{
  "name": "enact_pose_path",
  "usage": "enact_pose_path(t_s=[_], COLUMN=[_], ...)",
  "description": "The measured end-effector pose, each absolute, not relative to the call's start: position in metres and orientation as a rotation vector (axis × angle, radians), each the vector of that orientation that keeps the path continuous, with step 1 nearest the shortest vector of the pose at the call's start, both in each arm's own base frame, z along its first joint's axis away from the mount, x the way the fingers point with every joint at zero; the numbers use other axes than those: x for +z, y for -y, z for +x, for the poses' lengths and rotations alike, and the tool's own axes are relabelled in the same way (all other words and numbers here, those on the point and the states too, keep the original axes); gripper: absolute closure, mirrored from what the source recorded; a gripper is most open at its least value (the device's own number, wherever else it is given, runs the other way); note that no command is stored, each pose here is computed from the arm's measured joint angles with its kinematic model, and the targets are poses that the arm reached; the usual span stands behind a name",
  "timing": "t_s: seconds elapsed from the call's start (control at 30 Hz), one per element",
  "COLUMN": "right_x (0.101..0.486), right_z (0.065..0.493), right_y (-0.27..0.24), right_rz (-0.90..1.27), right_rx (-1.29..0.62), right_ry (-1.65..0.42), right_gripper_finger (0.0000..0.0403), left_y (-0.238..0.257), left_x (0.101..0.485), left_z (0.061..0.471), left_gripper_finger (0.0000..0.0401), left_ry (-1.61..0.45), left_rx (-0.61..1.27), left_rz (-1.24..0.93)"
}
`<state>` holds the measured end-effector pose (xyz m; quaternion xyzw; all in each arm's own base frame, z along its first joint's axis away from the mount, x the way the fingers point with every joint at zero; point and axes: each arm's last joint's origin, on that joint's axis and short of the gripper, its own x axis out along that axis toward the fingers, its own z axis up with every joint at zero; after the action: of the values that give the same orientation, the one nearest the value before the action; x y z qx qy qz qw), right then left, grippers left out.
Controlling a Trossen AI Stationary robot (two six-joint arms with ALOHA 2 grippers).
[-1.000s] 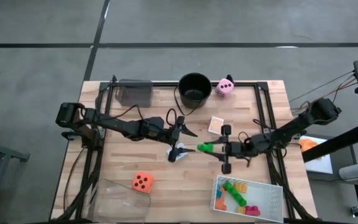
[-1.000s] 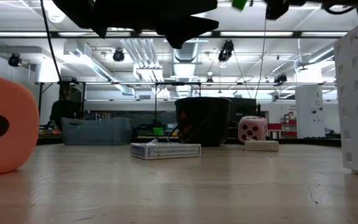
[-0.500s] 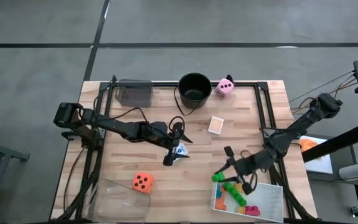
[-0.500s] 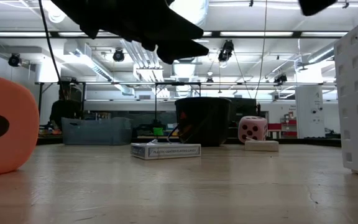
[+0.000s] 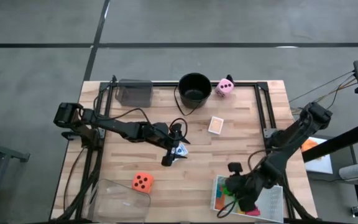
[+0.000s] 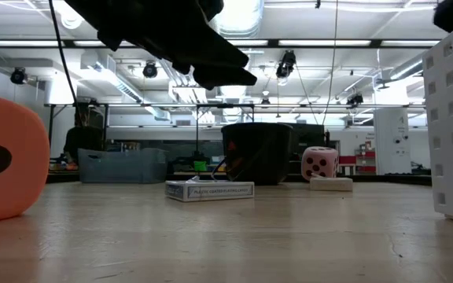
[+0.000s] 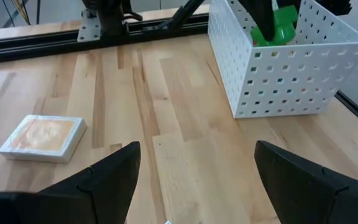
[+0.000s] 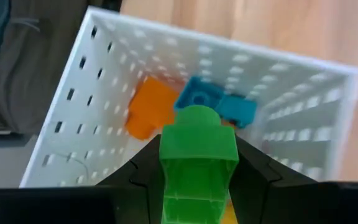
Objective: Pick & Place Toys
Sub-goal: Put the green game piece into the white bin, then put the blue deck of cards into the black bin
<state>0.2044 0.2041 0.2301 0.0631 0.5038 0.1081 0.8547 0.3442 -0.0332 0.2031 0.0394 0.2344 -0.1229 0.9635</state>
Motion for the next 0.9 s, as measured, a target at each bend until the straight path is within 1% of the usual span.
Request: enact_pose_path(t_s=[0.23, 0.3, 0.43, 0.5, 0.57, 0.63, 0.73, 0.9], right_x=[0.217, 0.218, 0.223, 0.229, 0.235, 0.240, 0.251, 0.269], right_z=[0.211, 0.211, 0.210, 0.208, 0.206, 0.203, 0.197, 0.185], right_y=[-0.215, -0.215, -0.214, -0.212, -0.210, -0.210, -0.209, -0.208], right_rz=[0.151, 0.160, 0.209, 0.244, 0.271, 0.276, 0.227, 0.025], right_rx=[0.151, 0.127, 0.107, 0.102, 0.103, 0.107, 0.096, -0.015], right_ry=[-1.156, -1.172, -1.160, -1.146, -1.131, -1.106, -1.011, -0.719], right_gripper_finger=[0.0274, 0.0238, 0.0142, 0.0107, 0.0084, 0.0072, 0.0067, 0.0066], left_y=[0.033, 0.033, 0.033, 0.033, 0.033, 0.032, 0.032, 0.032], left_x=[0.202, 0.202, 0.202, 0.202, 0.202, 0.202, 0.203, 0.210], left_z=[0.344, 0.344, 0.344, 0.344, 0.344, 0.344, 0.345, 0.343], left_gripper_finger=[0.0084, 0.0084, 0.0084, 0.0084, 0.0084, 0.0084, 0.0084, 0.0084], left_ry=[-0.489, -0.489, -0.489, -0.489, -0.490, -0.486, -0.477, -0.444], left_rx=[-0.240, -0.240, -0.237, -0.231, -0.229, -0.220, -0.197, -0.197], left_rz=[0.081, 0.081, 0.081, 0.080, 0.079, 0.077, 0.081, 0.082])
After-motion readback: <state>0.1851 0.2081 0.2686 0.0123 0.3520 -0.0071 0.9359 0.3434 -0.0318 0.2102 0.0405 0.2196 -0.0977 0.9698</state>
